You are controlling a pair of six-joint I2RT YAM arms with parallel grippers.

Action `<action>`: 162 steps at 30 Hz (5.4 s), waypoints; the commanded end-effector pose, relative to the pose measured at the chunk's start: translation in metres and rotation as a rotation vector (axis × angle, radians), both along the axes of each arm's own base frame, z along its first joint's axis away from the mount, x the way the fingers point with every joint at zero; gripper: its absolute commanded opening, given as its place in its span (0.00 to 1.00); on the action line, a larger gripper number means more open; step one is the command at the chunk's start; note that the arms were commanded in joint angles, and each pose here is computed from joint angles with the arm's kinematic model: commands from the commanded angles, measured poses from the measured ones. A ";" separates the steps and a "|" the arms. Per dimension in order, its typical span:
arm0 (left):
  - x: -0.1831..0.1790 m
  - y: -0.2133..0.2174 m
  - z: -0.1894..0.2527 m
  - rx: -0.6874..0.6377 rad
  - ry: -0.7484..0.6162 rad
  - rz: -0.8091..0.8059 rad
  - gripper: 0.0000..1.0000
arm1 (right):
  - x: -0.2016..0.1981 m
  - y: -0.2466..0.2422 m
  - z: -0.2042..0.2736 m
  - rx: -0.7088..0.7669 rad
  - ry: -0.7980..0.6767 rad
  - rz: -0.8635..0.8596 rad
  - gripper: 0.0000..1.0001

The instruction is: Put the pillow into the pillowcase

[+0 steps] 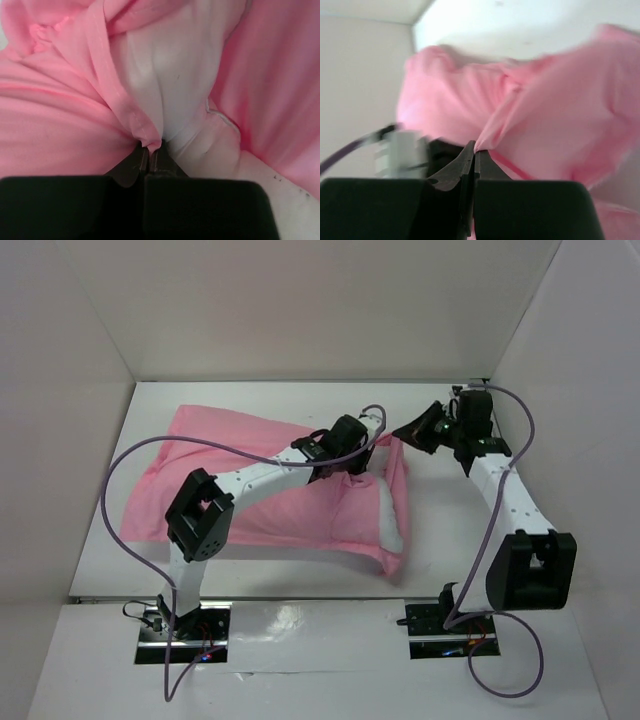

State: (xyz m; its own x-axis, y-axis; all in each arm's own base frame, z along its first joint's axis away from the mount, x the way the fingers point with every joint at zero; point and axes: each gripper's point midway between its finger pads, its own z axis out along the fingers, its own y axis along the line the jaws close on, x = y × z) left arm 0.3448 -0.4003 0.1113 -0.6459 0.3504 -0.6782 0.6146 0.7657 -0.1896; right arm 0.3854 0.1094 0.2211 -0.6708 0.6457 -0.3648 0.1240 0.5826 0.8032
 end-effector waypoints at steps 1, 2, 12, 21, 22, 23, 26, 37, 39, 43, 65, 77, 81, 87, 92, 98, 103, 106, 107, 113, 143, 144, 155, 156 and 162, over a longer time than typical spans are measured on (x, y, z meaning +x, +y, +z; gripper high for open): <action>-0.159 0.059 -0.108 0.344 0.588 -0.203 0.00 | 0.009 -0.010 0.218 0.038 -0.742 0.004 0.00; -0.162 0.057 -0.114 0.336 0.606 -0.211 0.00 | 0.006 -0.007 0.224 0.040 -0.778 0.031 0.00; -0.133 0.045 -0.104 0.276 0.565 -0.094 0.00 | -0.039 0.011 0.147 -0.044 -0.581 0.210 0.00; -0.078 0.028 -0.026 0.129 0.420 0.010 0.00 | -0.106 0.003 -0.025 -0.179 -0.128 0.264 0.00; -0.076 0.026 -0.022 0.121 0.412 0.009 0.00 | -0.112 0.003 -0.046 -0.196 -0.073 0.272 0.00; -0.076 0.026 -0.022 0.118 0.417 0.016 0.00 | -0.112 0.000 -0.059 -0.211 -0.037 0.266 0.02; -0.077 0.026 -0.012 0.109 0.419 0.010 0.00 | -0.108 -0.011 -0.067 -0.275 0.015 0.236 0.31; -0.078 0.058 0.101 0.163 0.204 0.027 0.77 | -0.098 -0.058 -0.017 -0.481 -0.003 -0.003 0.64; -0.081 0.064 0.114 0.176 0.179 0.021 0.81 | -0.102 -0.051 -0.011 -0.452 -0.019 0.027 0.67; -0.099 0.085 0.122 0.220 0.171 0.042 0.82 | -0.116 -0.038 -0.011 -0.424 -0.008 0.109 0.70; -0.230 0.103 0.037 0.416 0.330 0.057 0.98 | -0.187 0.043 -0.059 -0.201 0.121 0.316 0.83; -0.150 0.100 0.009 0.294 0.370 0.335 0.00 | -0.170 0.071 -0.090 -0.301 0.131 0.227 0.83; -0.109 0.101 0.035 0.194 0.342 0.376 0.00 | -0.159 0.076 -0.104 -0.345 0.159 0.194 0.72; -0.067 0.097 0.052 0.108 0.325 0.401 0.00 | -0.134 0.078 -0.106 -0.436 0.125 0.128 0.67; -0.053 0.097 0.055 0.086 0.323 0.398 0.00 | -0.106 0.093 -0.107 -0.462 0.089 0.143 0.69; -0.047 0.100 0.053 0.074 0.323 0.403 0.00 | -0.083 0.104 -0.090 -0.435 0.032 0.131 0.71; -0.043 0.102 0.058 0.044 0.329 0.406 0.00 | -0.061 0.110 -0.107 -0.481 0.061 0.161 0.70; -0.034 0.105 0.068 0.000 0.327 0.440 0.00 | -0.054 0.110 -0.120 -0.506 0.094 0.145 0.62; -0.029 0.109 0.068 0.004 0.318 0.458 0.00 | -0.055 0.110 -0.124 -0.501 0.099 0.139 0.59; -0.015 0.115 0.078 -0.057 0.318 0.496 0.00 | -0.054 0.099 -0.142 -0.554 0.097 0.115 0.51; 0.067 0.146 0.032 -0.027 0.253 0.953 0.00 | -0.137 0.125 0.057 -0.393 -0.545 0.546 0.00; 0.058 0.136 0.027 0.006 0.250 0.932 0.00 | -0.141 0.128 0.066 -0.371 -0.566 0.566 0.00; 0.034 0.103 0.000 0.060 0.295 0.885 0.00 | -0.143 0.161 0.118 -0.279 -0.688 0.667 0.00; 0.032 0.102 0.006 0.054 0.296 0.861 0.00 | -0.143 0.158 0.092 -0.300 -0.628 0.674 0.00; 0.015 0.096 0.091 -0.110 0.277 0.673 0.00 | -0.152 0.142 -0.016 -0.371 -0.378 0.672 0.00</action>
